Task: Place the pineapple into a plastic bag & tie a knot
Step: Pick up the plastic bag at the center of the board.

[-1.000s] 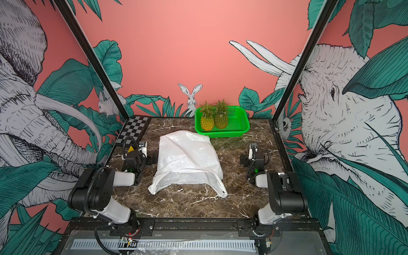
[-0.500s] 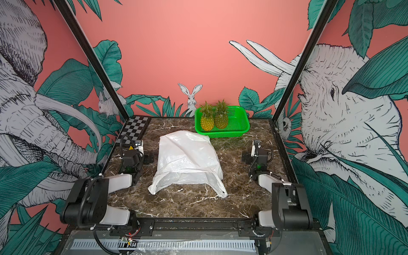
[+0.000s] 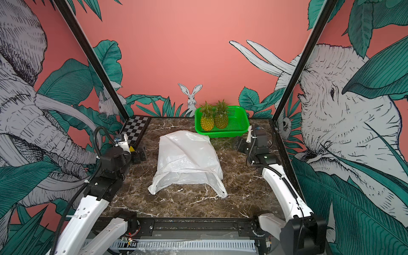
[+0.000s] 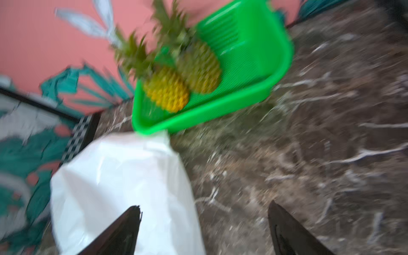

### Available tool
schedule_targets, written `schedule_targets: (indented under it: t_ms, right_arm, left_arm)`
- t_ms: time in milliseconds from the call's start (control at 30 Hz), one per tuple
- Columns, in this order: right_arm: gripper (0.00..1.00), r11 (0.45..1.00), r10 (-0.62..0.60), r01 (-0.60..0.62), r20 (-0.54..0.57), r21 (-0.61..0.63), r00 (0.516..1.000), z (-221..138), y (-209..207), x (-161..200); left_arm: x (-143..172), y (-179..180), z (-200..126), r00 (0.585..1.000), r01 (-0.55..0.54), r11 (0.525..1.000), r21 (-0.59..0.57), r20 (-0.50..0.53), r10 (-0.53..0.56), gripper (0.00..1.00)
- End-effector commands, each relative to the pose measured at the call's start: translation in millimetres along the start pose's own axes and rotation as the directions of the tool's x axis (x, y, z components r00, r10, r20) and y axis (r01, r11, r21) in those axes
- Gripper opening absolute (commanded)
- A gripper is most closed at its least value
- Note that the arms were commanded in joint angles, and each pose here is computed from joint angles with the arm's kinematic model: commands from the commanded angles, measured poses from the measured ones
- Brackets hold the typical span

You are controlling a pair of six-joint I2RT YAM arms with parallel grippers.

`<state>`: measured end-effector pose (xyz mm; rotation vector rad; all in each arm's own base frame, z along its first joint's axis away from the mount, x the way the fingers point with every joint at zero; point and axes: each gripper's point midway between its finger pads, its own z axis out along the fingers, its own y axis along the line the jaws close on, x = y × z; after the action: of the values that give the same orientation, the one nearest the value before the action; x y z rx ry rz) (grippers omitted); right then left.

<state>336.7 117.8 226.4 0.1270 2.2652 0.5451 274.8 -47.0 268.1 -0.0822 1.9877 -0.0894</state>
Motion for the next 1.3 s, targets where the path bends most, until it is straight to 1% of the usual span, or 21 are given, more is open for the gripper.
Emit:
schedule_targets:
  t_ms: [0,100,167,233,333,433,500,667,767,933,1000,1033,1067,1133,1167,1200,1267]
  right_arm:
    - [0.89,0.995,-0.052,0.072,-0.277,0.063,0.959,-16,2,73]
    - [0.89,0.982,-0.123,0.166,-0.364,0.089,0.923,-25,8,103]
    - [0.89,0.968,-0.169,0.229,-0.402,0.107,0.9,-31,9,117]
    - [0.89,0.952,-0.212,0.287,-0.447,0.105,0.869,-35,12,132]
    - [0.91,0.927,-0.259,0.355,-0.48,0.118,0.838,-42,11,149]
    - [0.92,0.923,-0.263,0.367,-0.499,0.121,0.826,-43,7,164]
    - [0.92,0.923,-0.261,0.367,-0.51,0.118,0.819,-40,4,173]
    - [0.92,0.915,-0.266,0.386,-0.546,0.116,0.795,-29,1,189]
    - [0.92,0.91,-0.269,0.396,-0.553,0.122,0.788,-22,-2,195]
    - [0.92,0.902,-0.275,0.414,-0.57,0.127,0.774,-11,-8,204]
    - [0.87,0.897,-0.285,0.425,-0.572,0.125,0.769,-7,-9,206]
    - [0.81,0.896,-0.287,0.427,-0.57,0.125,0.769,-4,-9,206]
    - [0.75,0.895,-0.292,0.43,-0.571,0.121,0.767,-3,-9,207]
    - [0.56,0.893,-0.303,0.438,-0.574,0.108,0.761,-1,-6,207]
    - [0.51,0.892,-0.309,0.441,-0.573,0.103,0.759,-1,-5,206]
    - [0.48,0.892,-0.312,0.441,-0.573,0.098,0.758,-2,-4,205]
    - [0.5,0.894,-0.32,0.44,-0.565,0.087,0.761,-4,-1,202]
  left_arm:
    - [65,1,-21,0.962,-0.066,0.997,-0.034,-0.268,0.054,0.93]
    - [82,-14,-29,0.935,-0.148,0.989,-0.002,-0.328,0.139,0.93]
    - [91,-22,-33,0.913,-0.213,0.977,0.016,-0.352,0.205,0.93]
    - [98,-26,-35,0.89,-0.289,0.957,0.01,-0.364,0.273,0.94]
    - [111,-26,-35,0.86,-0.362,0.932,-0.012,-0.389,0.329,0.95]
    - [124,-21,-33,0.849,-0.385,0.922,-0.043,-0.409,0.335,0.95]
    - [129,-17,-31,0.849,-0.387,0.92,-0.062,-0.413,0.329,0.96]
    - [138,-27,-23,0.857,-0.369,0.929,-0.034,-0.4,0.326,0.96]
    - [143,-33,-18,0.859,-0.363,0.932,-0.02,-0.396,0.326,0.97]
    - [161,-44,-4,0.858,-0.349,0.937,-0.009,-0.406,0.315,0.98]
    - [169,-46,2,0.861,-0.34,0.94,-0.024,-0.41,0.301,0.97]
    - [172,-45,5,0.863,-0.338,0.94,-0.041,-0.412,0.293,0.97]
    - [175,-43,8,0.864,-0.339,0.939,-0.059,-0.414,0.286,0.95]
    - [179,-41,12,0.869,-0.334,0.938,-0.089,-0.415,0.27,0.9]
    - [178,-40,12,0.871,-0.334,0.937,-0.101,-0.413,0.266,0.9]
    - [175,-40,12,0.875,-0.328,0.939,-0.107,-0.408,0.26,0.89]
    - [163,-44,7,0.893,-0.305,0.947,-0.102,-0.376,0.247,0.92]
